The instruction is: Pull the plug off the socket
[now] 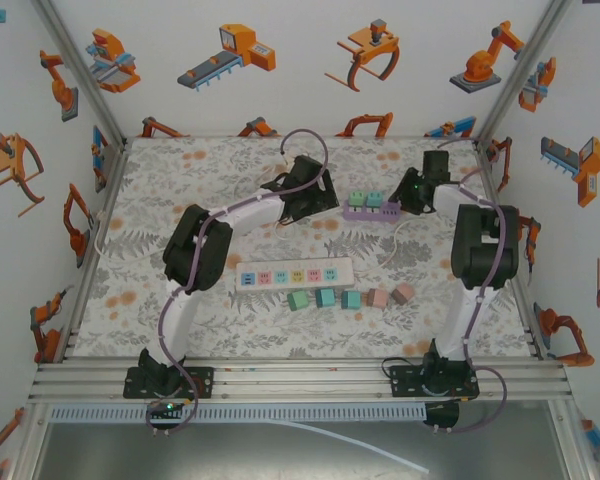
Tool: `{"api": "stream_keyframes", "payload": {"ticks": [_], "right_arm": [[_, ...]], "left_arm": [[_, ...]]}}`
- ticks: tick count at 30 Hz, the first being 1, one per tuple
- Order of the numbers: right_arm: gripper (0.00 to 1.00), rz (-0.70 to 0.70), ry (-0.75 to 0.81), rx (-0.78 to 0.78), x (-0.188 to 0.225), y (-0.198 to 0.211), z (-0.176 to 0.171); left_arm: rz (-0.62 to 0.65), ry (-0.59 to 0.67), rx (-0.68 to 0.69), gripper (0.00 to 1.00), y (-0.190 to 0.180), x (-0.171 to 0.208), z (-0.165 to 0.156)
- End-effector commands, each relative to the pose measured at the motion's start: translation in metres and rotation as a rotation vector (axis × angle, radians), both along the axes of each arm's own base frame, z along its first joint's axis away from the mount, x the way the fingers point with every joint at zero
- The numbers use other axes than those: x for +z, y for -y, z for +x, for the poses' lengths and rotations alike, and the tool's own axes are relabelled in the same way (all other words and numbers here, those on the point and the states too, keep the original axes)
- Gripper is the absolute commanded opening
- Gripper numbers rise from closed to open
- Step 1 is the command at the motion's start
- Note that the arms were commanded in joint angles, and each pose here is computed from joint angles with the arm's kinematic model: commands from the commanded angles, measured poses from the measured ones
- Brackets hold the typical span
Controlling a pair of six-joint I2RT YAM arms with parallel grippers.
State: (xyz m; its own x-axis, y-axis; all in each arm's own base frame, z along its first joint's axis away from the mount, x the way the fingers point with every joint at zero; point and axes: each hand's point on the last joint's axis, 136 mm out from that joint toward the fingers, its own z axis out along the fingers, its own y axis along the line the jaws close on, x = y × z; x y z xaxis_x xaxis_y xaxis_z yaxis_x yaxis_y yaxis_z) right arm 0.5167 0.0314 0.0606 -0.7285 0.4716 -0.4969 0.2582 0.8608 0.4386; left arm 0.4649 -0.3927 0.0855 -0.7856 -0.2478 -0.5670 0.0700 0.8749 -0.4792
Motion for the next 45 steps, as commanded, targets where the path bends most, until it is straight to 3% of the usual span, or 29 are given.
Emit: {"api": "stream_keyframes", "payload": {"ticks": [1,8,17,28,33,37,41,45], "right_arm": [[0.43,0.001,-0.024,0.084,-0.004,-0.023,-0.010],[0.43,0.034,-0.020,0.175,-0.004,-0.076,-0.017],[0.43,0.121,-0.020,0.165,-0.011,-0.137,-0.046],[0.43,0.193,0.020,0.211,-0.003,-0.201,-0.081],[0.45,0.114,0.053,0.220,0.014,-0.195,-0.088],[0.45,0.007,0.091,0.263,0.034,-0.183,-0.089],[0.47,-0.085,0.217,0.397,0.072,-0.185,-0.089],[0.47,-0.151,0.418,0.657,0.115,-0.205,-0.099]], "left_arm": [[-0.020,-0.011,0.003,0.79,-0.003,0.004,-0.005],[0.016,-0.067,0.045,0.75,-0.039,-0.020,-0.013],[0.091,-0.147,0.080,0.66,-0.094,-0.043,-0.049],[0.172,-0.170,0.160,0.61,-0.160,-0.043,-0.098],[0.212,-0.110,0.228,0.62,-0.188,-0.034,-0.104],[0.208,-0.081,0.205,0.67,-0.186,-0.022,-0.100],[0.191,-0.022,0.205,0.69,-0.186,-0.004,-0.095],[0.108,0.081,0.169,0.72,-0.178,0.028,-0.092]]}}
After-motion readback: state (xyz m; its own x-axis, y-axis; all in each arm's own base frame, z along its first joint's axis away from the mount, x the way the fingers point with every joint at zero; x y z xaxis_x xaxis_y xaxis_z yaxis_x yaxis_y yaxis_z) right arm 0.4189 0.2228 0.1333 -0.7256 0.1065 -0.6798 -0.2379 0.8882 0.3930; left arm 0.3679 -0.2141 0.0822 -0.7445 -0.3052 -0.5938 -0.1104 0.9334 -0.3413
